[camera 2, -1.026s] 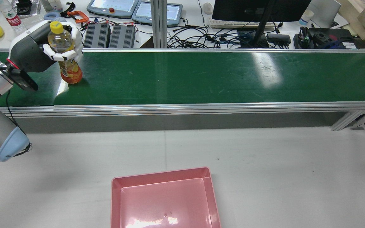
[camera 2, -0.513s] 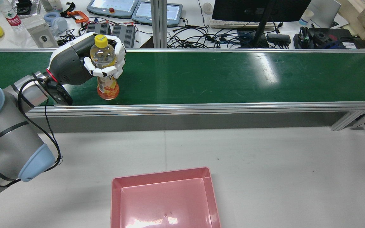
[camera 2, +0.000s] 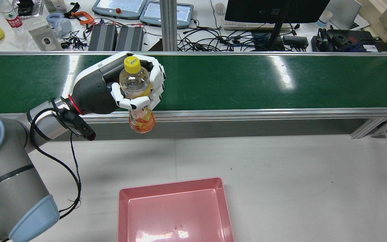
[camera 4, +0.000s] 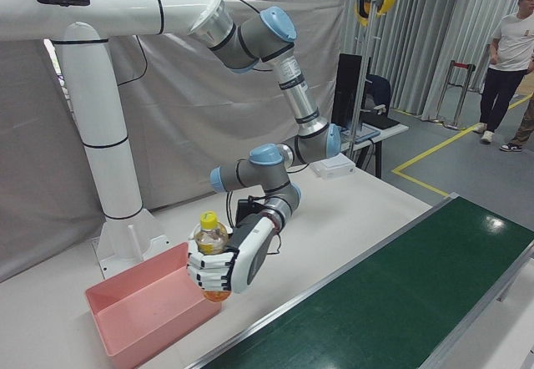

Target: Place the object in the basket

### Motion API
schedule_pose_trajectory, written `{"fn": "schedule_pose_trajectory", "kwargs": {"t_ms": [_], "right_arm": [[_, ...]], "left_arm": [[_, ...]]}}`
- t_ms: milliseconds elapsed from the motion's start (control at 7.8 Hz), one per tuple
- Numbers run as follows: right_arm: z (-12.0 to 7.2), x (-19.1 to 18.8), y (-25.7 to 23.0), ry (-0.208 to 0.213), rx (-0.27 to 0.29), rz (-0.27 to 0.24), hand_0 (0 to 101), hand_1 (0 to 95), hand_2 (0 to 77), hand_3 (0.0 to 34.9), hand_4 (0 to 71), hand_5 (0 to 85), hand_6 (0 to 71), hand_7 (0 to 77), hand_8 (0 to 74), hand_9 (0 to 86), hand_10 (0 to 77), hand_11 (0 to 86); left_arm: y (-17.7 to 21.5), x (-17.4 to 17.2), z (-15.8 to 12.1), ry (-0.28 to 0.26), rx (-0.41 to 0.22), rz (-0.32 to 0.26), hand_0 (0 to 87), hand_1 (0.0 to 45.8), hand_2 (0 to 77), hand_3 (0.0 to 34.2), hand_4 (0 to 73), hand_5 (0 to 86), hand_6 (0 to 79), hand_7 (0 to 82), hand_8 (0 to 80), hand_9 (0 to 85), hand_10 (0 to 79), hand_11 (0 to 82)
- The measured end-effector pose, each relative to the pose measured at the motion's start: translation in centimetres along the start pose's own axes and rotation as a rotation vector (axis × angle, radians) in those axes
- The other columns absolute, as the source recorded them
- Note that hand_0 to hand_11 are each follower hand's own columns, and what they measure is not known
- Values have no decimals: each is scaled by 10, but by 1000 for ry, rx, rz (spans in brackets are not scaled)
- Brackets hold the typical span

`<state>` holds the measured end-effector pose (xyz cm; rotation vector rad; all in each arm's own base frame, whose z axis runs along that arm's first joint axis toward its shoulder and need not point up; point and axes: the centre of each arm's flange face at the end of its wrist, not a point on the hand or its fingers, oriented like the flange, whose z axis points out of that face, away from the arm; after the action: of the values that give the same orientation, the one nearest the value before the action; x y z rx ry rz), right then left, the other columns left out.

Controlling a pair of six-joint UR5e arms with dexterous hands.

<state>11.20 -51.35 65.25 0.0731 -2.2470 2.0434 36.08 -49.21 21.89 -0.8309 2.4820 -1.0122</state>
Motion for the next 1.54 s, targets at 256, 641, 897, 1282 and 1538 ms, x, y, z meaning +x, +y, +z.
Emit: {"fn": "schedule_pose_trajectory", "kwargs": {"t_ms": [256, 641, 897, 1282, 1538], "right_arm": [[0, 0, 0, 0, 0, 0, 1, 0, 5, 0, 0, 0, 0, 5, 0, 0, 0, 0], [0, 0, 0, 0, 0, 0, 1, 0, 5, 0, 0, 0, 0, 5, 0, 0, 0, 0], [0, 0, 0, 0, 0, 0, 3, 0, 5, 0, 0, 0, 0, 5, 0, 0, 0, 0], [0, 0, 0, 0, 1, 0, 2, 0, 5, 0, 0, 0, 0, 5, 0, 0, 0, 0], [0, 0, 0, 0, 0, 0, 3, 0, 5, 0, 0, 0, 0, 5, 0, 0, 0, 0]], "left_arm": [[18, -71, 3, -83, -30, -60, 729, 44, 513, 0, 567, 485, 584, 578, 644, 545, 638, 529], [43, -138, 12, -265, -54, 0, 727, 44, 513, 0, 567, 491, 584, 578, 644, 545, 638, 529], [57, -173, 14, -322, -82, -22, 727, 44, 513, 0, 567, 491, 584, 578, 644, 545, 638, 529], [64, -175, 11, -329, -103, -29, 726, 44, 496, 0, 567, 491, 513, 611, 644, 545, 638, 529], [71, -155, -10, -316, -112, -19, 776, 60, 5, 0, 567, 491, 322, 611, 644, 545, 638, 529]]}}
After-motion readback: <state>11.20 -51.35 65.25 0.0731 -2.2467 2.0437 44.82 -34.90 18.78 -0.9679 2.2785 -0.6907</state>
